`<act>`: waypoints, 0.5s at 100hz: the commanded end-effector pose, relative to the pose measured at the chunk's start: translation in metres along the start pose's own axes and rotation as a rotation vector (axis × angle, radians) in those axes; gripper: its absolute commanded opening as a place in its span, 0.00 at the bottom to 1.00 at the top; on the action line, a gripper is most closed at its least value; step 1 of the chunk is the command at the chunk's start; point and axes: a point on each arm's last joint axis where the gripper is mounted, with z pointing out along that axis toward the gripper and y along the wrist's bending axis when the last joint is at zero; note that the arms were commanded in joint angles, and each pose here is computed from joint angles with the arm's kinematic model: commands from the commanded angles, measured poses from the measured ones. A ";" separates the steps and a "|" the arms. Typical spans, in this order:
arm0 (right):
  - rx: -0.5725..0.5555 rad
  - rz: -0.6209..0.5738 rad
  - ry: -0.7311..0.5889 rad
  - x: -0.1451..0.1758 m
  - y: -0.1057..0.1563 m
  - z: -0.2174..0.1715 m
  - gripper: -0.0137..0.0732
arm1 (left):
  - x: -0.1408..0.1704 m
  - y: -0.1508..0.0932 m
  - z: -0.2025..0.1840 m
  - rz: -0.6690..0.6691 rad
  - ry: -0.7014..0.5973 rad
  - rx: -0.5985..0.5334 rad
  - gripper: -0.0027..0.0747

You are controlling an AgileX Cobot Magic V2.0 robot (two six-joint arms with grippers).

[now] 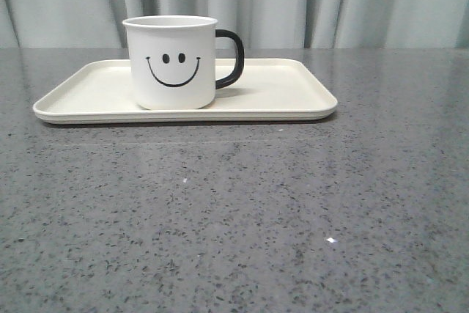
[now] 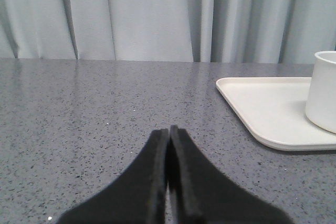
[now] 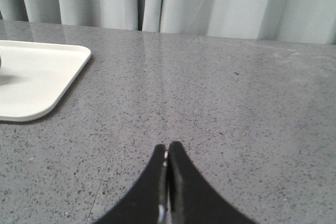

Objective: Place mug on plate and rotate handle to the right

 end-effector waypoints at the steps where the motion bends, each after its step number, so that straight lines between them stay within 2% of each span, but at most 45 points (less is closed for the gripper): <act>1: -0.006 -0.003 -0.145 -0.002 0.000 -0.001 0.08 | -0.005 0.000 -0.002 -0.007 -0.097 0.005 0.01; 27: -0.018 0.073 -0.184 0.037 0.000 0.001 0.08 | -0.005 0.000 -0.002 -0.007 -0.097 0.005 0.01; 50: -0.014 0.064 -0.158 0.040 0.000 0.001 0.08 | -0.005 0.000 -0.002 -0.007 -0.097 0.005 0.01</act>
